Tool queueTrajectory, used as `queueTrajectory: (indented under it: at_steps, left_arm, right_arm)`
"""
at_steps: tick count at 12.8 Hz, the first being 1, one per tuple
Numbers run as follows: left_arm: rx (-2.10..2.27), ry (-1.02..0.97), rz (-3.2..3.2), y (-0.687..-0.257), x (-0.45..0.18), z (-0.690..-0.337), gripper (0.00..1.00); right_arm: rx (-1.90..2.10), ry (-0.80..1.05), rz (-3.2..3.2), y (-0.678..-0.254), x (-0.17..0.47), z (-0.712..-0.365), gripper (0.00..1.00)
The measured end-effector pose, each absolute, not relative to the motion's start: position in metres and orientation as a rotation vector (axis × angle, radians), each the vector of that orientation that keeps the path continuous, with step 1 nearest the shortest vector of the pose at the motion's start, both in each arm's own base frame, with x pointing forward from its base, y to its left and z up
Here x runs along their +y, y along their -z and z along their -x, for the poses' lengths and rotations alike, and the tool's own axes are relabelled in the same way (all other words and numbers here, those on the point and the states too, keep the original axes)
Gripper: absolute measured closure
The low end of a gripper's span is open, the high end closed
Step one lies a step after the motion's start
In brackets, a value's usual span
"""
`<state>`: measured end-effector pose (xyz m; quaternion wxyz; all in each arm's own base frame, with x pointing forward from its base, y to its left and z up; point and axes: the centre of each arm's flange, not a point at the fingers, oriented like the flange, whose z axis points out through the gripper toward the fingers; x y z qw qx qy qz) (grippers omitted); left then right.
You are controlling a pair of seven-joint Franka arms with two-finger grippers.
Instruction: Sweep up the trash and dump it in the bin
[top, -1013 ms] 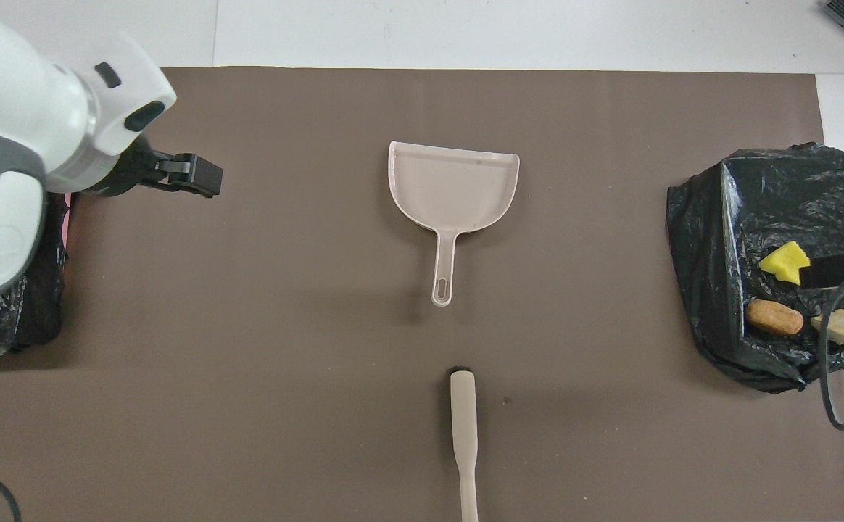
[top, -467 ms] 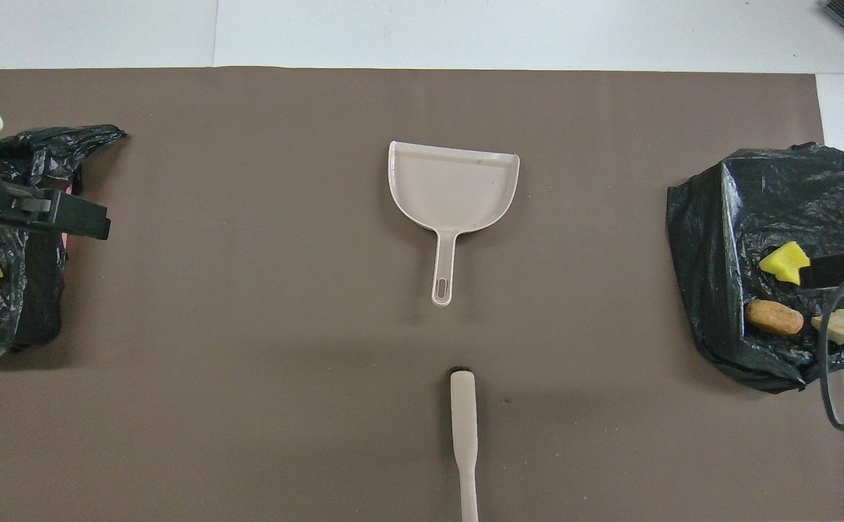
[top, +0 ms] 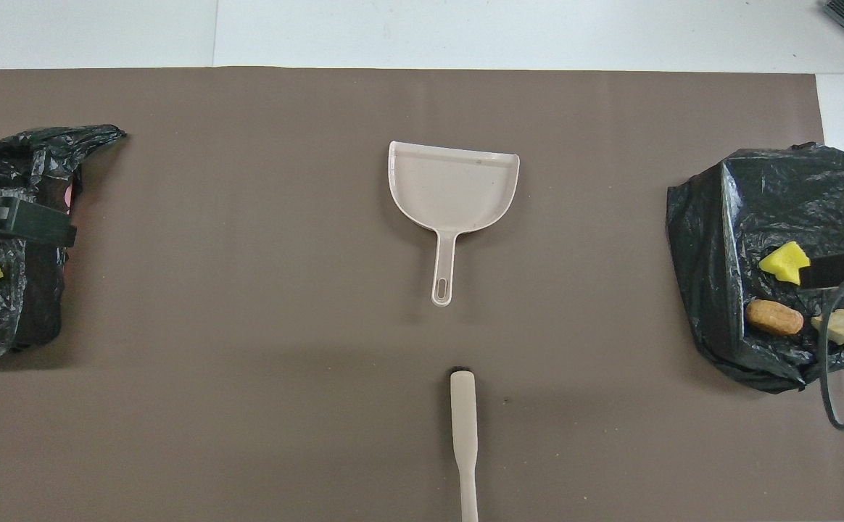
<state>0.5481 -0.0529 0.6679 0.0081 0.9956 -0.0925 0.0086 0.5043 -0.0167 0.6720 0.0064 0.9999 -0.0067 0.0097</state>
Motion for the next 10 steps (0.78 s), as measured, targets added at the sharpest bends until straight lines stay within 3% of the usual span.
queueTrajectory:
  at_steps: [10]
  left_arm:
    - [-0.271, 0.012, -3.113, -0.667, -0.036, -0.533, 0.0]
  right_arm:
    - [-0.021, -0.03, -3.129, -0.672, -0.017, -0.504, 0.0]
